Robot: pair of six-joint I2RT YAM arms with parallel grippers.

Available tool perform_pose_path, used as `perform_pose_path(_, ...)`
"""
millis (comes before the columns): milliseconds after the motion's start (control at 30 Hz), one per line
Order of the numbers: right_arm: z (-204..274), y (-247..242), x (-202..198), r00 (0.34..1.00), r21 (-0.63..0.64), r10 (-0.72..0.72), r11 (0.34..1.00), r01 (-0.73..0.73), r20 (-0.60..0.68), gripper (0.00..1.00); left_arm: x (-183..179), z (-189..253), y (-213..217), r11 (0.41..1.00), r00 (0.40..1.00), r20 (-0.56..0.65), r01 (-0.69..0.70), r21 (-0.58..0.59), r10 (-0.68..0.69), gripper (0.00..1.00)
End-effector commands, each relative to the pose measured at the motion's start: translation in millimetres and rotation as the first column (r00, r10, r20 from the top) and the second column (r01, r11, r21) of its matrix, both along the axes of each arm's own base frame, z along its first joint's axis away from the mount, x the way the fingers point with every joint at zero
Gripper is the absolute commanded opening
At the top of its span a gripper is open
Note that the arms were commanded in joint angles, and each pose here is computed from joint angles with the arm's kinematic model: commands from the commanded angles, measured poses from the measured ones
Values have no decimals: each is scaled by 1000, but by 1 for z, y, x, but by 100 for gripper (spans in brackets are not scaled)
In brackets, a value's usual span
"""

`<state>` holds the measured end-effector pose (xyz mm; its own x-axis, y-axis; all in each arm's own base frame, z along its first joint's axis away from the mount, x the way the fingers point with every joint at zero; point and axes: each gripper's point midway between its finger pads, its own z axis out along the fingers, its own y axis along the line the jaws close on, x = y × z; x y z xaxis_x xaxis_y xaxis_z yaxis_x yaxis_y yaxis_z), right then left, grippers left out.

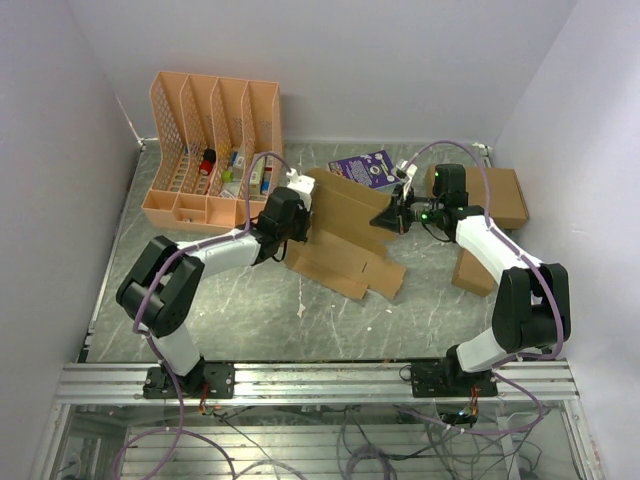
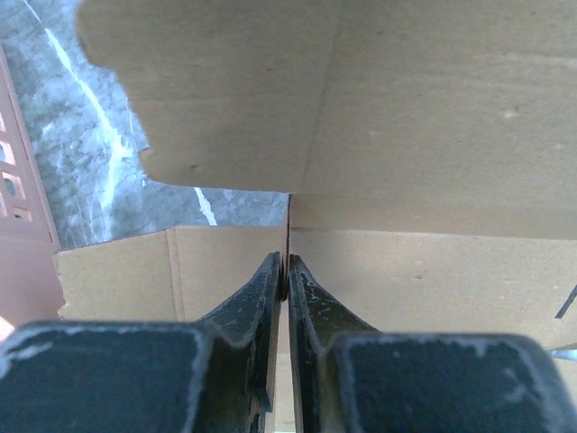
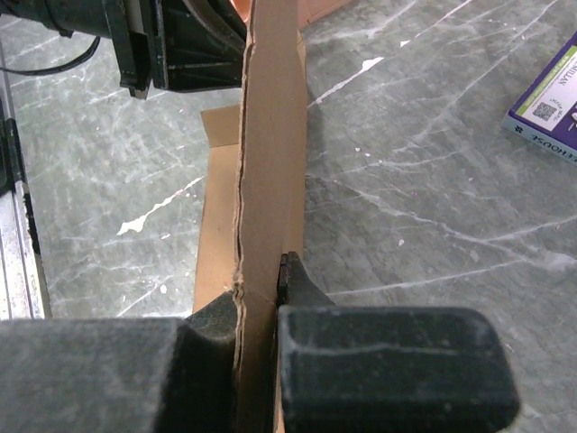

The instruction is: Fold the paper box

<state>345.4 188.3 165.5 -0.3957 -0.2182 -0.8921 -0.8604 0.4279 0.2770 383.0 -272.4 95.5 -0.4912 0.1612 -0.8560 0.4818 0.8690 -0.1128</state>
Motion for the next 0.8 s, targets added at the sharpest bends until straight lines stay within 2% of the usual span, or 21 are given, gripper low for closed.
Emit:
perform_pose_path(0, 8, 10, -2, 1000, 16, 9, 1000, -9, 26, 0, 6, 19, 2, 994, 991, 71, -112, -15, 113, 16)
perform_pose_path(100, 13, 14, -3, 999, 24, 17, 1000, -18, 39, 0, 7, 23, 0, 988, 984, 89, -153, -30, 155, 13)
perform_pose_path(367, 12, 23, -9, 998, 27, 44, 999, -45, 36, 0, 9, 37, -10, 979, 972, 124, -194, -59, 200, 14)
perform_pose_path(767, 15, 25, -8, 999, 29, 35, 999, -36, 38, 0, 7, 42, -31, 994, 988, 112, -96, -59, 102, 18)
